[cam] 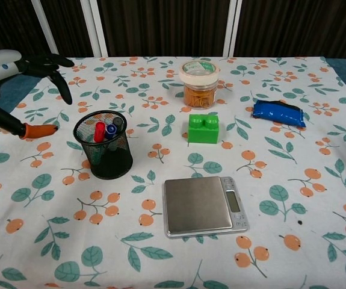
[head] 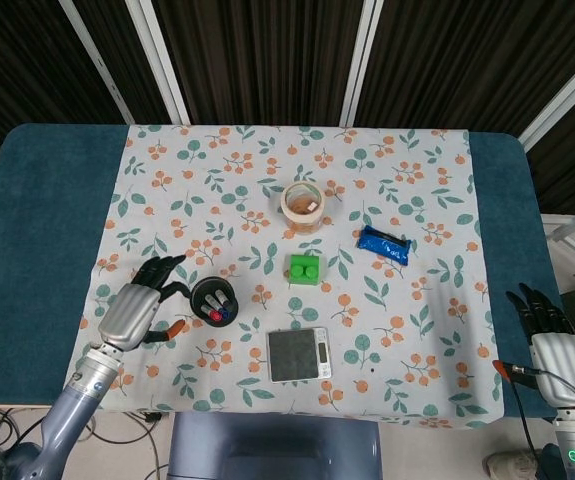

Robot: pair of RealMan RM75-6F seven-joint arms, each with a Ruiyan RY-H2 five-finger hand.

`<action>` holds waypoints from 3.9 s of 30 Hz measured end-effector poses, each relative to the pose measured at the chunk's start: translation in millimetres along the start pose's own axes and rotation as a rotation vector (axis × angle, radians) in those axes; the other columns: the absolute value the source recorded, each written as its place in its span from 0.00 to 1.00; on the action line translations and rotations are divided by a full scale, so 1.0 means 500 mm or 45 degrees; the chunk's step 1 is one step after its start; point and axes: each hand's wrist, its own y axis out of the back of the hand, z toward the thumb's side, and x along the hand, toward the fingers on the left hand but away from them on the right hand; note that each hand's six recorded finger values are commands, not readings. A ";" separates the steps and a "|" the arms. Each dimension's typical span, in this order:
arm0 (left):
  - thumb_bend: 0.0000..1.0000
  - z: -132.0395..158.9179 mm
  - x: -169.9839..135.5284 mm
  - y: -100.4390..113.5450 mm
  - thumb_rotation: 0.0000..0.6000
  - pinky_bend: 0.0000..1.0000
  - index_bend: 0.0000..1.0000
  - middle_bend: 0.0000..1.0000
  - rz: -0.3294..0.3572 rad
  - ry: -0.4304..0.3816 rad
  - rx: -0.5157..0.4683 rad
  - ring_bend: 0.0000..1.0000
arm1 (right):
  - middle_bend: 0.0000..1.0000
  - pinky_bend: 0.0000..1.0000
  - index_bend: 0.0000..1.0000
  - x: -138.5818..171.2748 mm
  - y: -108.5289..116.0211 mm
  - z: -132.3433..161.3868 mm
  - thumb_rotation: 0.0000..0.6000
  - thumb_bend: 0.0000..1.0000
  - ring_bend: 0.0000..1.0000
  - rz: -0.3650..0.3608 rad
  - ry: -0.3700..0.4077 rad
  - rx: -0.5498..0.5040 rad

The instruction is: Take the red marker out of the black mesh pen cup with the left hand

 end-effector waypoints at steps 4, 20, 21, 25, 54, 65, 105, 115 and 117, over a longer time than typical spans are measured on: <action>0.28 0.012 0.009 -0.015 1.00 0.01 0.42 0.05 -0.016 -0.005 -0.081 0.00 | 0.00 0.17 0.12 0.001 0.001 0.000 1.00 0.12 0.04 -0.002 -0.002 -0.003; 0.32 0.055 0.044 -0.072 1.00 0.01 0.48 0.05 -0.049 -0.045 -0.092 0.00 | 0.00 0.17 0.12 0.000 0.000 -0.001 1.00 0.11 0.04 0.001 -0.004 -0.007; 0.32 0.056 0.046 -0.074 1.00 0.01 0.48 0.05 -0.052 -0.046 -0.095 0.00 | 0.00 0.17 0.12 0.000 0.000 -0.002 1.00 0.11 0.04 0.002 -0.005 -0.009; 0.33 0.059 0.050 -0.077 1.00 0.01 0.49 0.05 -0.050 -0.047 -0.103 0.00 | 0.00 0.17 0.12 -0.001 0.000 -0.002 1.00 0.11 0.04 0.004 -0.008 -0.010; 0.35 0.053 0.057 -0.062 1.00 0.01 0.57 0.06 -0.044 -0.015 -0.087 0.00 | 0.00 0.17 0.12 -0.001 -0.001 -0.004 1.00 0.12 0.04 0.007 -0.021 -0.016; 0.35 0.075 0.011 0.067 1.00 0.01 0.58 0.07 0.101 -0.103 -0.175 0.00 | 0.00 0.17 0.12 -0.001 -0.002 -0.002 1.00 0.12 0.04 0.007 -0.017 -0.009; 0.35 -0.226 0.095 0.048 1.00 0.01 0.57 0.09 -0.064 0.162 -0.371 0.00 | 0.00 0.17 0.12 -0.002 -0.004 -0.006 1.00 0.11 0.04 0.014 -0.048 -0.003; 0.33 -0.189 0.104 0.004 1.00 0.00 0.50 0.07 -0.105 0.084 -0.228 0.00 | 0.00 0.17 0.12 -0.002 -0.006 -0.004 1.00 0.11 0.04 0.018 -0.048 -0.005; 0.30 -0.182 0.103 -0.003 1.00 0.00 0.42 0.04 -0.122 0.068 -0.218 0.00 | 0.00 0.17 0.12 -0.002 -0.005 -0.005 1.00 0.11 0.04 0.017 -0.051 -0.005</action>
